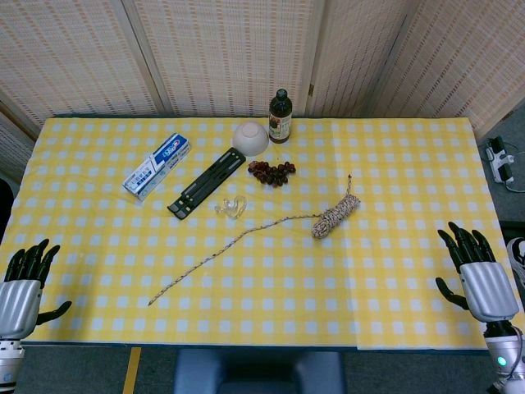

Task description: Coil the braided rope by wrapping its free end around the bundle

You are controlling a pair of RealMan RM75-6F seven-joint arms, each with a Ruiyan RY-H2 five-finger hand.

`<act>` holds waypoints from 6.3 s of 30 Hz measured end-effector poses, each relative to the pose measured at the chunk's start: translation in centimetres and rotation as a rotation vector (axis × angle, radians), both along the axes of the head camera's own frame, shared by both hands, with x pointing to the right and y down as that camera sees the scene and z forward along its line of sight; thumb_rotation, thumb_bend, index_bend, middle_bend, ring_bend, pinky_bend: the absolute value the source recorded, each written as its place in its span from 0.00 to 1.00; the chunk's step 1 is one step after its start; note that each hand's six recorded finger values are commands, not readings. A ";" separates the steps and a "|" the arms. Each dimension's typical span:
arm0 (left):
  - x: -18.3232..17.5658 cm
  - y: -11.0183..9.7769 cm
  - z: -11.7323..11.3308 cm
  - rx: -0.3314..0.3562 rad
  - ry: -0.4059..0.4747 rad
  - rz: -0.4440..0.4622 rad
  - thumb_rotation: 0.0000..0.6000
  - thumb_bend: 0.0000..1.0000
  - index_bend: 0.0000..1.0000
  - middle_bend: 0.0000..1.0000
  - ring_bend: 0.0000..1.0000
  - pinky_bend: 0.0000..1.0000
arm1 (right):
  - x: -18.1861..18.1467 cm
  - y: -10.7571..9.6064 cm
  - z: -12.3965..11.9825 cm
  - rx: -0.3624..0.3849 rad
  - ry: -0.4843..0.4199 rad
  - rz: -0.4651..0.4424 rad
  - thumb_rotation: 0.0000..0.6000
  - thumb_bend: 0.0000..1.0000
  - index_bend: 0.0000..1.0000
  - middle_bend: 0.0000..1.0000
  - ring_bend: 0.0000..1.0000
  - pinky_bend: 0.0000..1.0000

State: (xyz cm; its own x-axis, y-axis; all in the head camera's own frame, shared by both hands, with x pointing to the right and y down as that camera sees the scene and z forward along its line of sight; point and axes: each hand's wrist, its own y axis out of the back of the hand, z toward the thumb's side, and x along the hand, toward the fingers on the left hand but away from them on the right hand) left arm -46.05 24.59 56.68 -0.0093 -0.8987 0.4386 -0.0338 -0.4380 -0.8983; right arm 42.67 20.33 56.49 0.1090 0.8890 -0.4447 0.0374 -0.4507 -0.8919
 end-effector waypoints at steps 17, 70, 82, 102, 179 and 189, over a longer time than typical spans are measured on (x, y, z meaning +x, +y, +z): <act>0.0 0.3 -0.2 0.000 0.004 -0.009 1.00 0.13 0.13 0.03 0.02 0.00 | -7.8 -9.2 6.8 -0.168 0.019 -0.264 1.00 0.36 0.04 0.11 0.11 0.00; -1.5 1.1 1.2 -0.065 0.004 -0.062 1.00 0.14 0.14 0.03 0.02 0.00 | -16.1 -16.1 19.8 -0.289 0.192 -0.406 1.00 0.42 0.54 0.43 0.43 0.30; -1.4 0.5 1.0 -0.043 0.015 -0.048 1.00 0.14 0.16 0.04 0.04 0.00 | -16.6 -16.1 19.2 -0.263 0.161 -0.413 1.00 0.63 0.75 0.59 0.62 0.49; 6.6 -5.3 3.4 -0.027 0.203 0.199 1.00 0.20 0.47 0.57 0.55 0.54 | -19.0 -13.5 11.0 -0.145 -0.001 -0.499 1.00 0.65 0.78 0.62 0.66 0.54; 14.9 -2.3 14.5 -0.316 0.099 0.229 1.00 0.42 0.50 0.81 0.74 0.72 | -16.4 -12.0 10.8 -0.176 -0.001 -0.420 1.00 0.65 0.78 0.62 0.66 0.54; 14.9 -2.2 14.9 -0.325 0.108 0.224 1.00 0.45 0.55 0.81 0.74 0.72 | -16.2 -11.9 11.0 -0.182 0.006 -0.417 1.00 0.65 0.78 0.62 0.67 0.54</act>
